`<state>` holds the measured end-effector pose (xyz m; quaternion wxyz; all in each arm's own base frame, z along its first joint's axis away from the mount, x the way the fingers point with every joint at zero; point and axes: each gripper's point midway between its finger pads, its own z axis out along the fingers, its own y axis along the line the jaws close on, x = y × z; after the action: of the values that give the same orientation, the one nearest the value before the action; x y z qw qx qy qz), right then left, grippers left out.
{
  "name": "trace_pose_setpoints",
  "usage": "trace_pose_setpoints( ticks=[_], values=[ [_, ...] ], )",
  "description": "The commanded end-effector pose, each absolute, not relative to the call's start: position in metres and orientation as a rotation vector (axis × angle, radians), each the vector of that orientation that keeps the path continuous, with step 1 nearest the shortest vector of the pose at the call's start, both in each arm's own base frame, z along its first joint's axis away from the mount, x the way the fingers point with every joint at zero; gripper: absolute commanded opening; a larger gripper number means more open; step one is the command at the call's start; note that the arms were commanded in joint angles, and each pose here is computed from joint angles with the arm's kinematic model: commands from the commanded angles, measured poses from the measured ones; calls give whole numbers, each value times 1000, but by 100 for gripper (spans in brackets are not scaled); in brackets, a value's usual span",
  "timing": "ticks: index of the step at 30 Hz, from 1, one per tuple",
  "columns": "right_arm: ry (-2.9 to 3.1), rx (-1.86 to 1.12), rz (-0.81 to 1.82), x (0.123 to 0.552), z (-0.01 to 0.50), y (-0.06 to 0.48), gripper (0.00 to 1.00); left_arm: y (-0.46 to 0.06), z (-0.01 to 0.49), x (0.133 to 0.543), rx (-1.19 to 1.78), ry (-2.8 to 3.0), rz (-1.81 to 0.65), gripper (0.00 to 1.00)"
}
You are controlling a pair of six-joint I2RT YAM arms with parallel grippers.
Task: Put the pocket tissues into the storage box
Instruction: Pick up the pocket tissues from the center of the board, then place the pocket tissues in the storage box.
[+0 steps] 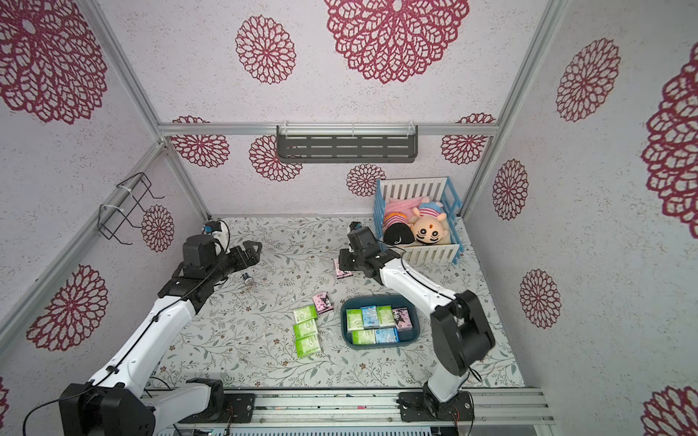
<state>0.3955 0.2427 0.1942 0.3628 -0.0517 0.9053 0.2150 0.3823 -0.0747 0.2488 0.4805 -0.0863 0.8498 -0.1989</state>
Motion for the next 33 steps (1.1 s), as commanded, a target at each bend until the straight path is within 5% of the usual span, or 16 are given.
trace_pose_setpoints(
  ticks=[1, 11, 33],
  values=[
    [2322, -76, 551, 366, 200, 219, 0, -99, 246, 382, -53, 2112, -464, 97],
    [2371, 72, 660, 283, 154, 187, 0, -140, 222, 387, 63, 2154, -620, 97],
    [2408, 70, 672, 295, 107, 225, 3, -149, 217, 381, 64, 2203, -692, 97]
  ],
)
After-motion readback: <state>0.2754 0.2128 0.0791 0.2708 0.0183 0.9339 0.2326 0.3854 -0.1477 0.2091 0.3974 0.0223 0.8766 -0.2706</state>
